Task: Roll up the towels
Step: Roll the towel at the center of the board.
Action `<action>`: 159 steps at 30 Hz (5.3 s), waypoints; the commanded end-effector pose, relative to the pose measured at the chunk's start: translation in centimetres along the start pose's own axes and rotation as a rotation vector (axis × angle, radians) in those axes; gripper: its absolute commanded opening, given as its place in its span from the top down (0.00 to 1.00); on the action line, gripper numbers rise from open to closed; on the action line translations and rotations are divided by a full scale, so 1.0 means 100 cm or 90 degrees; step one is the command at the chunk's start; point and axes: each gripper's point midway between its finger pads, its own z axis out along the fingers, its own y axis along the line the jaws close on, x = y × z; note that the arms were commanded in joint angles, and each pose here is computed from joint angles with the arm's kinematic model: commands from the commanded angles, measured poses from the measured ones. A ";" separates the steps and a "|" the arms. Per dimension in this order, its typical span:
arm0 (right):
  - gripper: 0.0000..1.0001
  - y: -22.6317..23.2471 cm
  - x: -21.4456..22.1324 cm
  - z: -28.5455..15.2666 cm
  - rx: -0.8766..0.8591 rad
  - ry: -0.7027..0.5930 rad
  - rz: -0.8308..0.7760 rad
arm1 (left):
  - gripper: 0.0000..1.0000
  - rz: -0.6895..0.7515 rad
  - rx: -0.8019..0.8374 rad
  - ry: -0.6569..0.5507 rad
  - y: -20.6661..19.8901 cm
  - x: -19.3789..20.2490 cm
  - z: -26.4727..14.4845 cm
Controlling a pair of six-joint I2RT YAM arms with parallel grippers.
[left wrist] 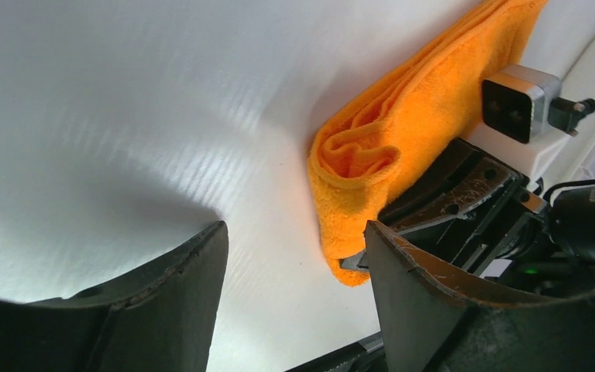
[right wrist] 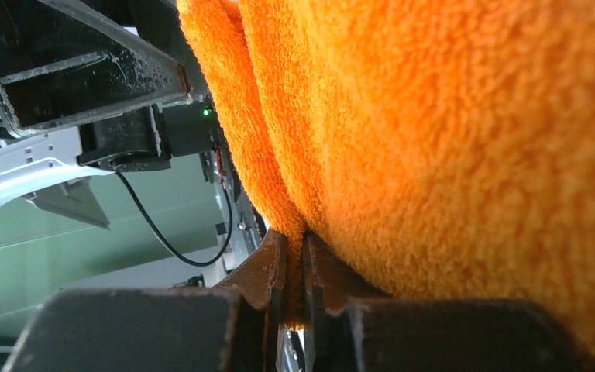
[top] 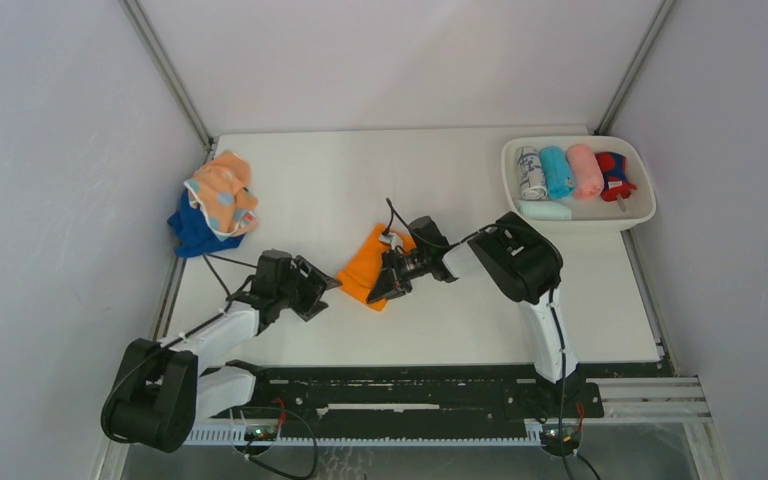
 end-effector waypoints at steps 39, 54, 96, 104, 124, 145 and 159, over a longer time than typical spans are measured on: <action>0.53 0.065 -0.002 -0.028 0.408 -0.132 -0.585 | 1.00 0.110 -0.216 -0.021 0.018 -0.017 -0.005; 0.43 0.079 0.015 0.034 0.531 -0.103 -0.880 | 1.00 0.110 -0.221 -0.009 0.020 -0.014 -0.006; 0.48 0.088 0.032 0.039 0.505 -0.058 -0.849 | 1.00 0.102 -0.217 -0.003 0.021 -0.011 -0.002; 0.50 0.046 0.039 0.050 0.540 0.002 -0.830 | 1.00 0.098 -0.214 0.001 0.021 -0.010 -0.001; 0.67 -0.038 0.043 0.027 0.660 0.102 -0.729 | 1.00 0.101 -0.204 0.002 0.014 -0.012 0.002; 1.00 0.050 0.041 0.027 0.096 0.055 -0.375 | 0.46 0.087 -0.025 -0.074 -0.038 -0.035 -0.037; 1.00 0.015 0.010 0.008 -0.055 0.004 -0.032 | 0.27 0.042 0.065 -0.015 -0.022 -0.003 -0.037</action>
